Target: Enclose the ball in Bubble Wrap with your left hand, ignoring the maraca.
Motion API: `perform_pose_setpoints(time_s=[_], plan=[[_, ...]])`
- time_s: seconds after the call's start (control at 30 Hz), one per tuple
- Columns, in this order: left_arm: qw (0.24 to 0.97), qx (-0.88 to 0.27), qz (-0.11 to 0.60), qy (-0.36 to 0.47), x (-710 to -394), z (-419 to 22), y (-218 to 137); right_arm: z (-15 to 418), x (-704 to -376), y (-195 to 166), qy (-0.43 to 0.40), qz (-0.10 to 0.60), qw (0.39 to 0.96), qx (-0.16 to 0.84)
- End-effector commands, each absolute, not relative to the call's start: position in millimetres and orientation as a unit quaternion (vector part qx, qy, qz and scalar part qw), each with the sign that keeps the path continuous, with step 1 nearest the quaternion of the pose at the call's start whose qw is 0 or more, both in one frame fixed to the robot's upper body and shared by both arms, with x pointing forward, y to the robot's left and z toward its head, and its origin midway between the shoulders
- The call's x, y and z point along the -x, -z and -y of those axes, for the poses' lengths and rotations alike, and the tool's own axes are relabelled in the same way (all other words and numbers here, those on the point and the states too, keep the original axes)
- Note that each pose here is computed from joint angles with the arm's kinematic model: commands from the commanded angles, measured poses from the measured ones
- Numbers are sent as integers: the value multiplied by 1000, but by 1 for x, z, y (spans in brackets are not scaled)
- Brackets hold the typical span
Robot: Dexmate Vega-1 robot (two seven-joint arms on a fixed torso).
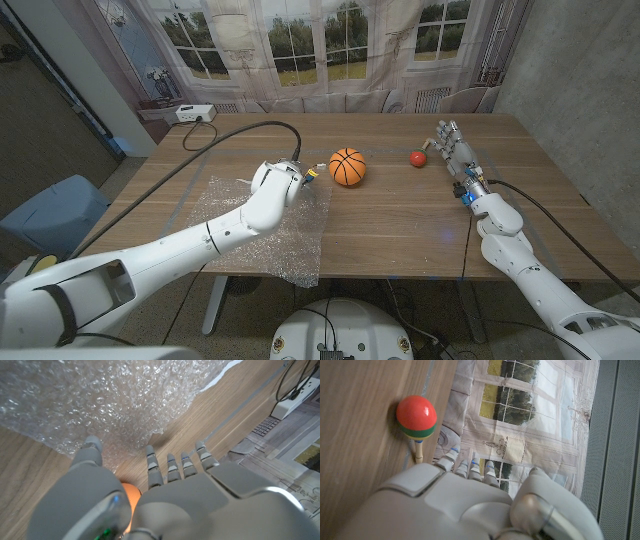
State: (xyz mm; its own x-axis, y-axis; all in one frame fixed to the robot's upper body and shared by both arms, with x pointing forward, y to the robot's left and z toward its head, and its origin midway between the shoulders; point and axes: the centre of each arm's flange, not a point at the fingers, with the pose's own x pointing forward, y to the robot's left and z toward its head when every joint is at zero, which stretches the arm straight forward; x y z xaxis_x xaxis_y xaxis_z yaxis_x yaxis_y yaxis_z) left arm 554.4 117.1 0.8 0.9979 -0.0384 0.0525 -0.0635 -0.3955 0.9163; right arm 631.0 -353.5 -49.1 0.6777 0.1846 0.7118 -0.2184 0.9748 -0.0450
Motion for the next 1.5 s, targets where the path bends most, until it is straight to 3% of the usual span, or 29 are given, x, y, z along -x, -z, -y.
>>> perform_pose_setpoints(time_s=[0.03,1.5], plan=[[494,-865,68,-57,-551,-104,7,358,-633,54,-102,385,917,-29],[475,-871,106,-68,-575,-125,59,345,-644,55,-71,370,926,-23]])
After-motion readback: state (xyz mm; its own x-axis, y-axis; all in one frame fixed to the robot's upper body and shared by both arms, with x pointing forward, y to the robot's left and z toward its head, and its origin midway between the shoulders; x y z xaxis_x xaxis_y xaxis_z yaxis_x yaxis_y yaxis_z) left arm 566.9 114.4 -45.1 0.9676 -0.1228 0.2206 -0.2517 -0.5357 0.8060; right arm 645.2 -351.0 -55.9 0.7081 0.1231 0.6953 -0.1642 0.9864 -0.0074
